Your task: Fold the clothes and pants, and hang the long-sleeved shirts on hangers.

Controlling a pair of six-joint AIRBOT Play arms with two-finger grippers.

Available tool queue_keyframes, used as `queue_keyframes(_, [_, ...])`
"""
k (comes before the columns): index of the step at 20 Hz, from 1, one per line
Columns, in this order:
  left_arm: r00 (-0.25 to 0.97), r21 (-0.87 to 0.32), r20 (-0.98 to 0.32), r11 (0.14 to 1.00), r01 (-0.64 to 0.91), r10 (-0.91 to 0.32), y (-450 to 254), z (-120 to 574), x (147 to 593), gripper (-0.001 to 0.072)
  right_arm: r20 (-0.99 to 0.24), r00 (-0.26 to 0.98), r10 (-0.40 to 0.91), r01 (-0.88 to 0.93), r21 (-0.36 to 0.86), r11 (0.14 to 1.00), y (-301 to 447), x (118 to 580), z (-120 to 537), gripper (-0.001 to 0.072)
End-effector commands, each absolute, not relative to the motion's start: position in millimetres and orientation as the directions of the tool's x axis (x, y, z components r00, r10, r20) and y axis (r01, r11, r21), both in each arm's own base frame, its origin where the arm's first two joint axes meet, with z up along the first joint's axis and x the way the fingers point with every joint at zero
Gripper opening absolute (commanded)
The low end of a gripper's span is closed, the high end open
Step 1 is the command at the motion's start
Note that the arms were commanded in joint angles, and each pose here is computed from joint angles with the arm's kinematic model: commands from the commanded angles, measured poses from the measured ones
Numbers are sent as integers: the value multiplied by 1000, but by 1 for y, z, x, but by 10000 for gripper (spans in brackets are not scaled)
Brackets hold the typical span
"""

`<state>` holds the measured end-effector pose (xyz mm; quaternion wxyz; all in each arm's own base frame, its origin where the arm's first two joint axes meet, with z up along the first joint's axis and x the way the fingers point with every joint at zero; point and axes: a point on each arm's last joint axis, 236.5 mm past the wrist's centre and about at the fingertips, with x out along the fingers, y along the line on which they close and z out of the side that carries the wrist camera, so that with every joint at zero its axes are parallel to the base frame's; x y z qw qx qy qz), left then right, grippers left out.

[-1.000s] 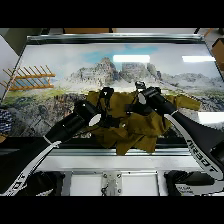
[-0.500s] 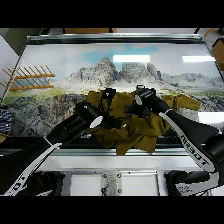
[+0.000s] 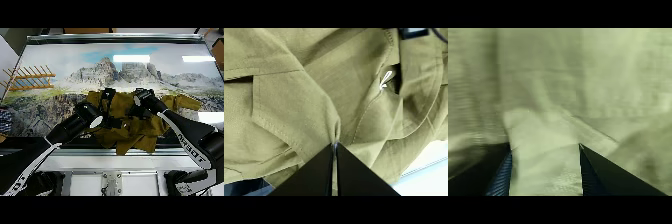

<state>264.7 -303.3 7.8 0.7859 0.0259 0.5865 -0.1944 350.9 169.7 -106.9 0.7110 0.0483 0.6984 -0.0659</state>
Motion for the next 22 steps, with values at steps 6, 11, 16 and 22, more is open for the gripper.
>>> queue_keyframes(6, [235, -167, -938, 928, 333, -253, -293, 13, 263, 12, -990, 24, -137, -81, -138, 987, 140, 347, -84, 88])
queue_keyframes(11, [379, -240, -863, 932, 272, -333, -260, 82, 294, 12, -970, 238, -54, -220, -108, 969, 119, 372, 25, 18])
queue_keyframes(16, [619, -301, -620, 875, 380, -482, -251, 241, 323, 12, -885, 466, -8, -132, -78, 988, 77, 361, 208, 17])
queue_keyframes(22, [612, -347, -611, 865, 362, -501, -228, 249, 280, 12, -880, 474, 16, 2, 19, 1000, 58, 283, 249, 17])
